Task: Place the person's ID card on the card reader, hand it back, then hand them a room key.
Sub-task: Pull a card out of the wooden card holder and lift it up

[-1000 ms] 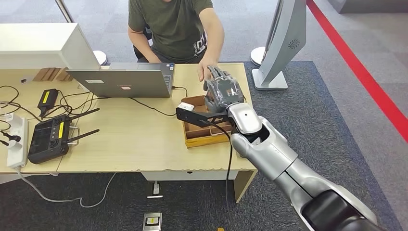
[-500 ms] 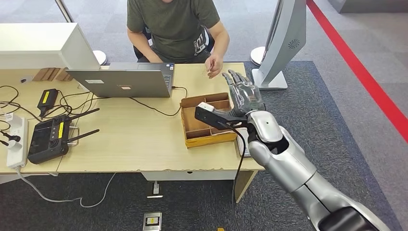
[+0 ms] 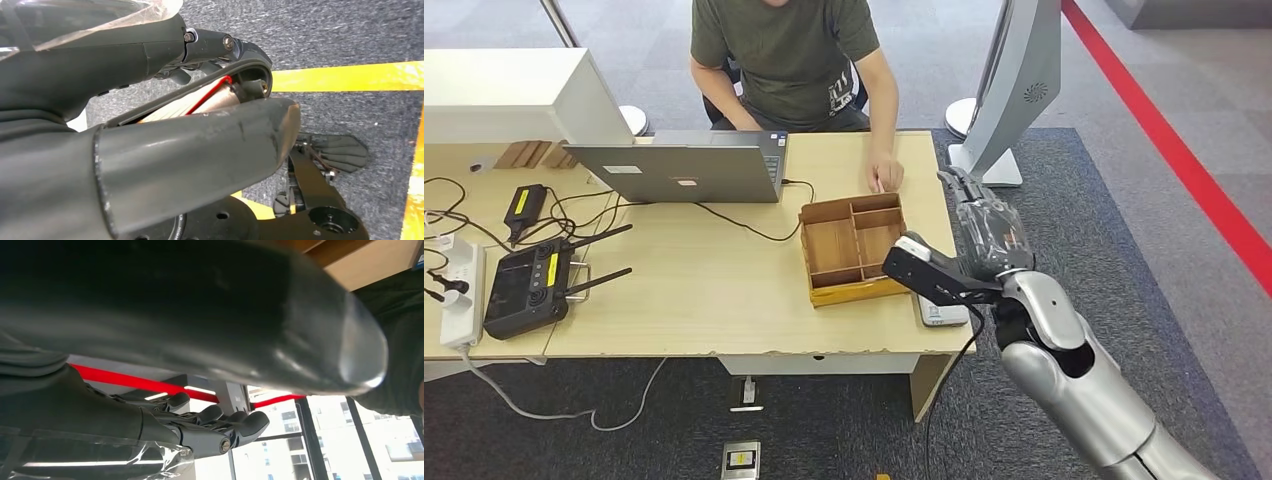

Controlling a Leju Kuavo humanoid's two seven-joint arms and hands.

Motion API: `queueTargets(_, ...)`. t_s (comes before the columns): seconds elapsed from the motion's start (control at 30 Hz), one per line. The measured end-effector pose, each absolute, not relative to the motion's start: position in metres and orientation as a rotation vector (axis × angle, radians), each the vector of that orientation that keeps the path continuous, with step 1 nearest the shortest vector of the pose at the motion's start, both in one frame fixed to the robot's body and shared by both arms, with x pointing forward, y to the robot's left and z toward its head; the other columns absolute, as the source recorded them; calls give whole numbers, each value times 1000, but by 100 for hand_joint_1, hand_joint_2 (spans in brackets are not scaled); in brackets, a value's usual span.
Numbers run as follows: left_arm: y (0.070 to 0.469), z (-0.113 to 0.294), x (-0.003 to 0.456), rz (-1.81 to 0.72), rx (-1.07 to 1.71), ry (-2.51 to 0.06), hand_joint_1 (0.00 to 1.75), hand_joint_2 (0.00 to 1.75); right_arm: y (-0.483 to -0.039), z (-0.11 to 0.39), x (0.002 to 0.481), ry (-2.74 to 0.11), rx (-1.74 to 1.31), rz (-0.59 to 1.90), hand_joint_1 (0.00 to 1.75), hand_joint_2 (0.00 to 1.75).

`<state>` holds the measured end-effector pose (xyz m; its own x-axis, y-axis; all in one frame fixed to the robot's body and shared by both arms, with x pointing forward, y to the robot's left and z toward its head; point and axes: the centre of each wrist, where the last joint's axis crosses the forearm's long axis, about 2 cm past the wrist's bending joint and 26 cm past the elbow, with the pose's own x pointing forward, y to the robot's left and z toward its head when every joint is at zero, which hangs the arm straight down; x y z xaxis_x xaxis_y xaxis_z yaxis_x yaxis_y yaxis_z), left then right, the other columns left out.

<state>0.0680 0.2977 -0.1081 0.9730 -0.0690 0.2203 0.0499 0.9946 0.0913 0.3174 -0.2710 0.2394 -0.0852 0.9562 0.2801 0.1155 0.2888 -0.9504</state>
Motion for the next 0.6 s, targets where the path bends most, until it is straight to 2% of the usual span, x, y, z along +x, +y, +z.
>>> queueTargets(0.23,299,-108,68,-74,81,-242,0,0,-284,225,269,-1501,-1012,953,0,0)
queueTargets(0.6,299,-108,69,-76,81,-243,0,0,-288,237,252,-1554,-1022,944,0,0)
